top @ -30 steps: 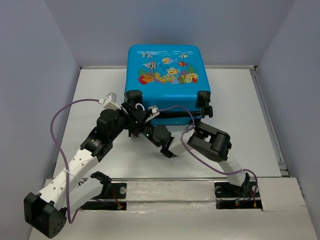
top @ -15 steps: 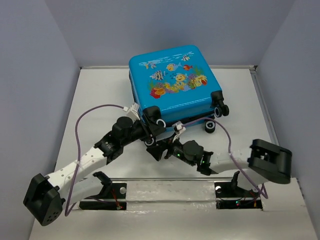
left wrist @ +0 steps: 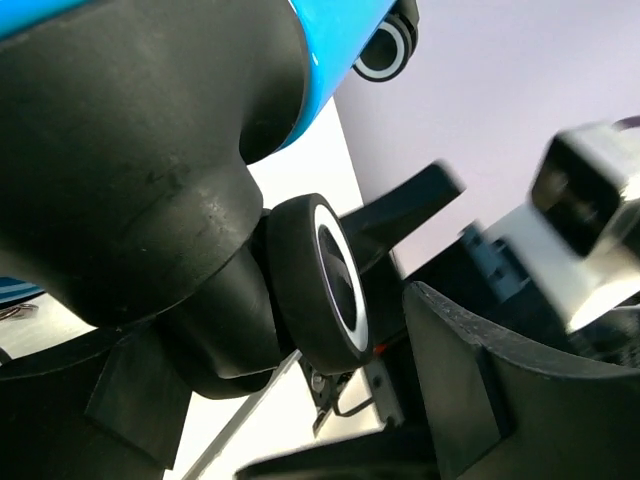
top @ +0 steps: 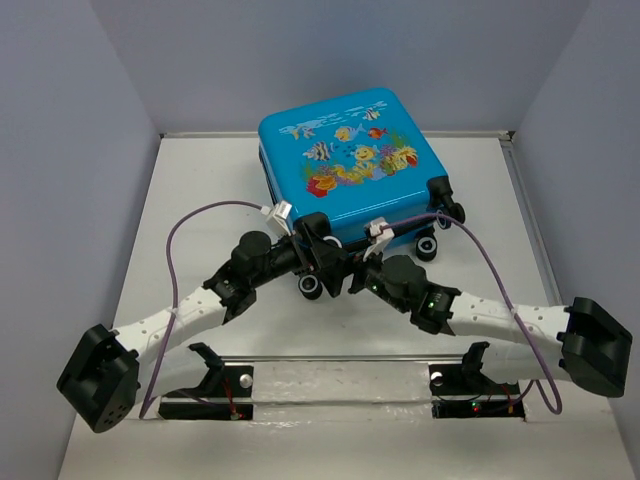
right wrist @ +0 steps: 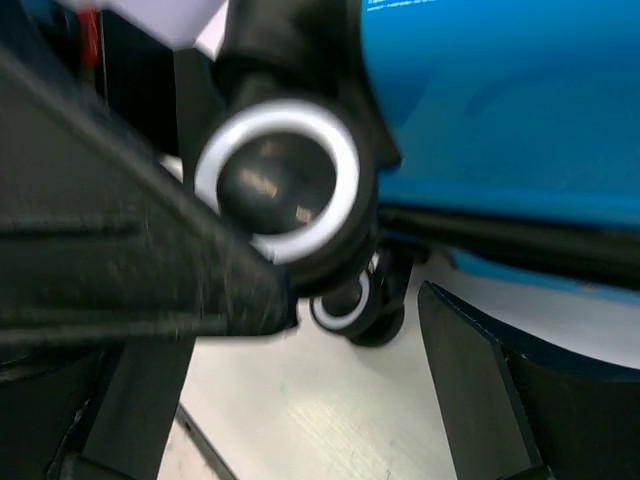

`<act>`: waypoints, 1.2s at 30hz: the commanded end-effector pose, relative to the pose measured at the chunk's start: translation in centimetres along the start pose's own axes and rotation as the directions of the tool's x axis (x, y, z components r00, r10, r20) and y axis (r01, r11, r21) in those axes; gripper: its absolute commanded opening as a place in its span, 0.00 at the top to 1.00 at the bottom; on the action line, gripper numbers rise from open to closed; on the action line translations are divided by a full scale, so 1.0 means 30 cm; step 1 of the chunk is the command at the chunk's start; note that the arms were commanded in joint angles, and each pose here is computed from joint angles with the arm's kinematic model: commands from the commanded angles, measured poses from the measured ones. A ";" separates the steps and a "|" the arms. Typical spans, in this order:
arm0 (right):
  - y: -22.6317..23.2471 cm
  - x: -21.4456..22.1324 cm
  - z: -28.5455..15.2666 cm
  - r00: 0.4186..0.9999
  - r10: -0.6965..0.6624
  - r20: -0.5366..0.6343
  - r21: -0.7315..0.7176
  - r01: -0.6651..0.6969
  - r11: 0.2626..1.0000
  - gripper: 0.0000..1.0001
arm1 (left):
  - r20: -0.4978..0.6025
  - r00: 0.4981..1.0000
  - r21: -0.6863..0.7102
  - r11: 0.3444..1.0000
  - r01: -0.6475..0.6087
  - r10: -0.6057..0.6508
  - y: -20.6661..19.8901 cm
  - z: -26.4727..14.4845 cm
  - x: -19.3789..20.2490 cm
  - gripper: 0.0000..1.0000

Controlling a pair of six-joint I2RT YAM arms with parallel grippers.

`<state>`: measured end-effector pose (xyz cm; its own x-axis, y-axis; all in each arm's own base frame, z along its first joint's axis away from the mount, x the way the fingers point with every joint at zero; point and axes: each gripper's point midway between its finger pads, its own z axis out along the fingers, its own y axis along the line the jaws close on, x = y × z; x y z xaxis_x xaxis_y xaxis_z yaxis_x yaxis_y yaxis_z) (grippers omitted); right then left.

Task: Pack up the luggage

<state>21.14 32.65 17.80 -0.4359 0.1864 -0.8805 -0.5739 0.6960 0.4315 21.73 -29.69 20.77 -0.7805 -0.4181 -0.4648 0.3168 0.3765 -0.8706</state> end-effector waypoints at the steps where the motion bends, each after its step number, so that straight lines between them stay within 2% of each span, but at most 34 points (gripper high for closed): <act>1: 0.039 -0.190 0.027 0.990 -0.030 0.140 -0.032 0.035 0.999 0.05 | 0.106 0.992 0.161 0.983 -0.088 0.072 -0.145 -0.023 -0.075 0.11; 9: 0.061 -0.272 0.054 0.975 -0.025 0.222 -0.067 0.041 0.997 0.07 | 0.145 0.986 0.098 0.991 -0.095 0.080 -0.093 -0.043 -0.083 0.10; 10: 0.079 -0.298 0.058 0.965 -0.014 0.263 -0.092 0.040 0.995 0.08 | 0.147 0.986 0.098 0.991 -0.095 0.080 -0.094 -0.043 -0.085 0.10; 13: 0.103 -0.287 0.073 0.958 0.010 0.286 -0.147 0.034 0.989 0.13 | 0.146 0.986 0.103 0.990 -0.095 0.079 -0.096 -0.042 -0.085 0.09; 14: 0.126 -0.331 0.060 0.938 0.039 0.344 -0.184 0.026 0.983 0.14 | 0.150 0.986 0.104 0.990 -0.094 0.078 -0.098 -0.043 -0.088 0.10; 17: 0.140 -0.366 0.050 0.914 0.076 0.399 -0.214 0.012 0.977 0.14 | 0.162 0.984 0.104 0.991 -0.087 0.070 -0.096 -0.050 -0.089 0.10; 22: 0.123 -0.397 0.090 0.882 0.097 0.462 -0.186 -0.011 0.982 0.16 | 0.186 0.981 0.102 0.992 -0.074 0.054 -0.088 -0.062 -0.097 0.10; 25: 0.098 -0.401 0.109 0.854 0.132 0.504 -0.174 -0.050 0.984 0.37 | 0.197 0.979 0.096 0.993 -0.068 0.048 -0.075 -0.075 -0.094 0.10; 26: 0.091 -0.396 0.116 0.847 0.135 0.514 -0.171 -0.053 0.984 0.60 | 0.203 0.978 0.094 0.993 -0.069 0.049 -0.071 -0.083 -0.092 0.09; 29: 0.065 -0.394 0.122 0.836 0.151 0.528 -0.146 -0.086 0.986 0.87 | 0.229 0.970 0.035 0.995 -0.094 0.084 -0.040 -0.104 -0.105 0.11; 31: 0.052 -0.388 0.117 0.835 0.151 0.530 -0.135 -0.093 0.986 0.92 | 0.226 0.968 -0.071 0.993 -0.096 0.110 0.032 -0.125 -0.098 0.12; 34: 0.042 -0.371 0.112 0.850 0.128 0.512 -0.117 -0.078 0.990 0.93 | 0.369 0.917 -0.211 0.974 -0.080 0.155 0.113 -0.228 -0.167 0.16; 36: 0.042 -0.367 0.111 0.856 0.115 0.504 -0.111 -0.069 0.992 0.93 | 0.389 0.906 -0.276 0.959 -0.059 0.168 0.193 -0.267 -0.151 0.18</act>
<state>25.63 36.58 20.17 -0.2587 0.3719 -0.8915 -0.6496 0.6160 0.4455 22.34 -23.07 22.24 -0.5551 -0.6189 -0.5557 0.2978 0.4759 -0.8275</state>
